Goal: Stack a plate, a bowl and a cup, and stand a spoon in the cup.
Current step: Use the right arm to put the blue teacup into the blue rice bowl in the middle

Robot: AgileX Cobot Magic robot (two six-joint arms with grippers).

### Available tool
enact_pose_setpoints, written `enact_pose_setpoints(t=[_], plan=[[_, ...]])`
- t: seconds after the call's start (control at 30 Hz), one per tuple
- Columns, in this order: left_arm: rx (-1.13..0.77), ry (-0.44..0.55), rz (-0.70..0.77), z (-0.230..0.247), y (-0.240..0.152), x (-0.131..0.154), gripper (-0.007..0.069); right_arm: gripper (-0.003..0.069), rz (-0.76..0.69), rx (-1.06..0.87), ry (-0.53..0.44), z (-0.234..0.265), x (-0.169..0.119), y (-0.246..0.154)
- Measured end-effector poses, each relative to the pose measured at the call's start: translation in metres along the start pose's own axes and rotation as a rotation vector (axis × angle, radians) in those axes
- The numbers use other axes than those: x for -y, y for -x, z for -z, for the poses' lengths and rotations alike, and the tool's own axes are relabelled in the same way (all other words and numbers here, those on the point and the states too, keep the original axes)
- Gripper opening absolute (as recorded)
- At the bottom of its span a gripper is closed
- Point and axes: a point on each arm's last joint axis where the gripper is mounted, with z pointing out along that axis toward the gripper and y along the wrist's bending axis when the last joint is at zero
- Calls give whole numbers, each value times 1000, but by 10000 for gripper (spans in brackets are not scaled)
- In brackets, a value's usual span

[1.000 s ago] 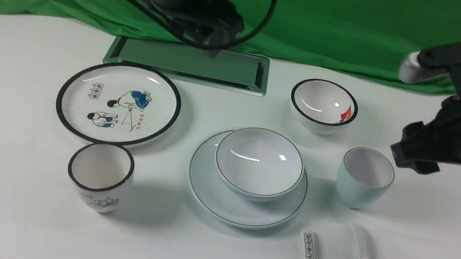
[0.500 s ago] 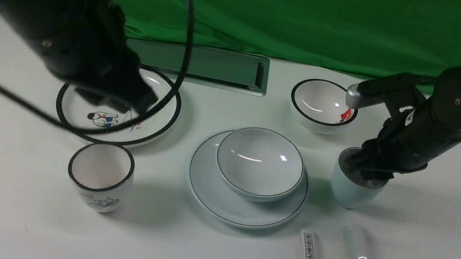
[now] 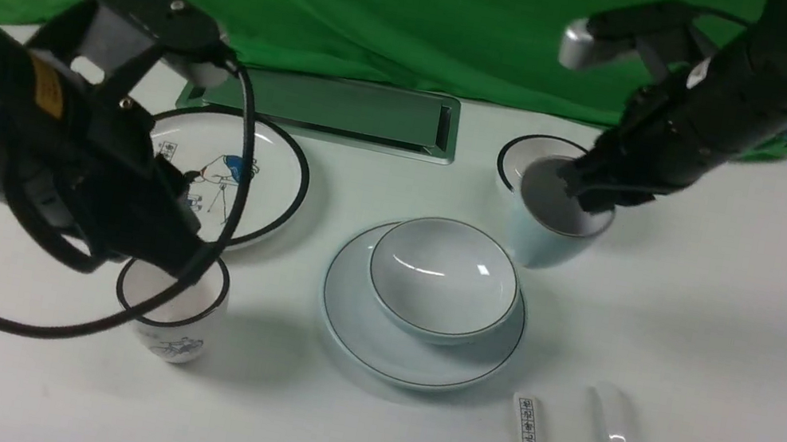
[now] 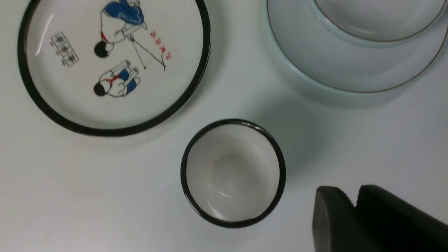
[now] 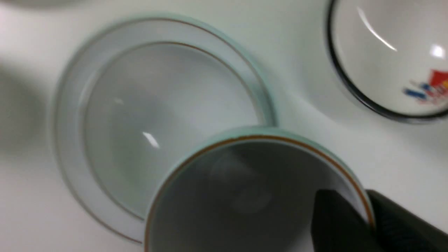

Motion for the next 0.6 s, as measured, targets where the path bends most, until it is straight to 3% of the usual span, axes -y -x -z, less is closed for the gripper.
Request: enact_pose_setpoints(t=[0.23, 0.6], plan=[[42, 6, 1, 0, 3, -1, 44, 84, 80, -56, 80, -43, -38, 11], [42, 6, 1, -1, 3, 0, 48, 84, 50, -86, 71, -86, -39, 8]])
